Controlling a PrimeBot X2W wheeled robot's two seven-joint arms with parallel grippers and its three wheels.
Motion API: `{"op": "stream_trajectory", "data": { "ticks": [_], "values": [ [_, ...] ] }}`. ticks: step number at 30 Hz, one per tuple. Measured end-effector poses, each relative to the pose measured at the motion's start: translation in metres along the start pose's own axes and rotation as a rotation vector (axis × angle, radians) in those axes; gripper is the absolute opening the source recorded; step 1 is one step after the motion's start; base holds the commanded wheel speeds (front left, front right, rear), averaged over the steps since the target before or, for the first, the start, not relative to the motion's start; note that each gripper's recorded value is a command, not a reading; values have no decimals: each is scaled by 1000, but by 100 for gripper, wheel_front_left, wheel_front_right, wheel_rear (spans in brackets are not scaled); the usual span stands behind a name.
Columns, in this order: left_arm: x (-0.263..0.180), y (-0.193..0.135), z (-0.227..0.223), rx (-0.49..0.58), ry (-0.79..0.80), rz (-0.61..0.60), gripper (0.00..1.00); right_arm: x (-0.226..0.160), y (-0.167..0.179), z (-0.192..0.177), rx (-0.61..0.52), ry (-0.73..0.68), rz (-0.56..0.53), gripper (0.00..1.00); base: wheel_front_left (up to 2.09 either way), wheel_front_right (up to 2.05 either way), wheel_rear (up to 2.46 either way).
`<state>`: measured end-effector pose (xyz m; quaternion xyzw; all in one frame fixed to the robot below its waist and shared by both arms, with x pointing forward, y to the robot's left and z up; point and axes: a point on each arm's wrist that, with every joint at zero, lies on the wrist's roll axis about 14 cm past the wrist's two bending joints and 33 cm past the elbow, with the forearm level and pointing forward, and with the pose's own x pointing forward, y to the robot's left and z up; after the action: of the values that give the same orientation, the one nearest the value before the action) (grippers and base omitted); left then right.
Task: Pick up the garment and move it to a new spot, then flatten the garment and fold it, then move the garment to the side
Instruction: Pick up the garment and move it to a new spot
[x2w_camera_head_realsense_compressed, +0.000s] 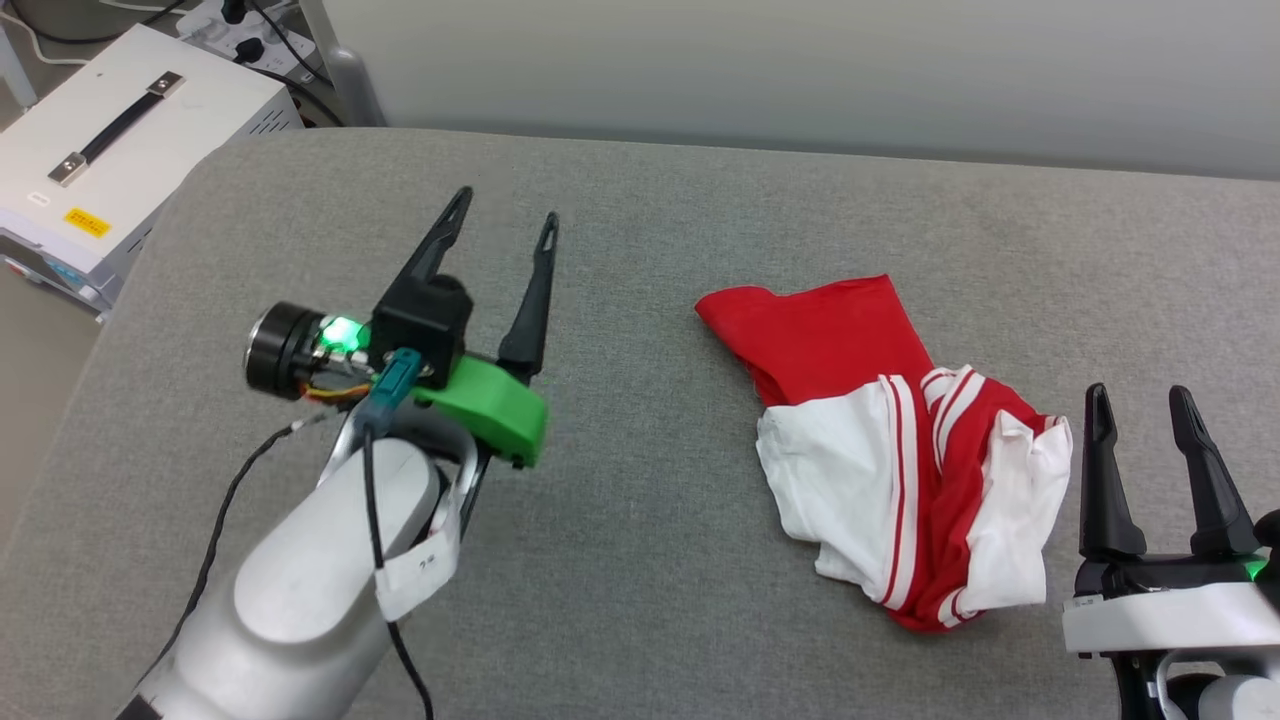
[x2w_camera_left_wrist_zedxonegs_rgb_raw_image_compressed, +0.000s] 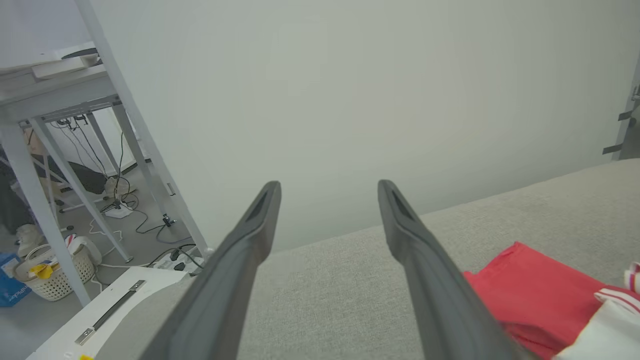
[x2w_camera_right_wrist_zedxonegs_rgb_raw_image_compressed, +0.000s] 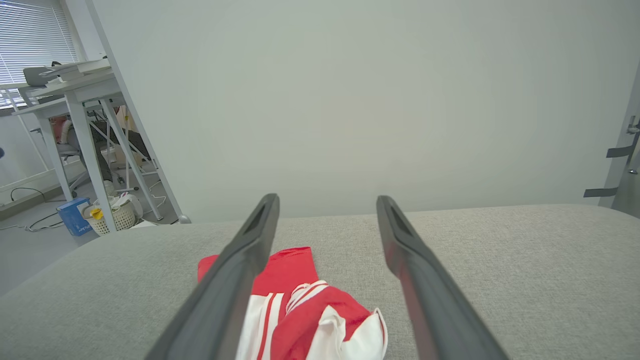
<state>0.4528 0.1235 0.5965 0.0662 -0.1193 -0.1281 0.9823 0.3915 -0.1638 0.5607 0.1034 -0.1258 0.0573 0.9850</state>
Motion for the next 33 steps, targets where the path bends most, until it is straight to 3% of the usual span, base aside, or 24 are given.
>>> {"op": "stream_trajectory", "data": {
  "ticks": [10, 33],
  "values": [
    [-54, 40, -25, -54, 54, 198, 100, -3, 2, 5, -10, -9, 7, 100, 0, 0, 0],
    [-127, 15, -57, -141, 143, 224, 100, -51, -9, 6, -24, 29, -44, 100, 0, 0, 0]
  ]
}}
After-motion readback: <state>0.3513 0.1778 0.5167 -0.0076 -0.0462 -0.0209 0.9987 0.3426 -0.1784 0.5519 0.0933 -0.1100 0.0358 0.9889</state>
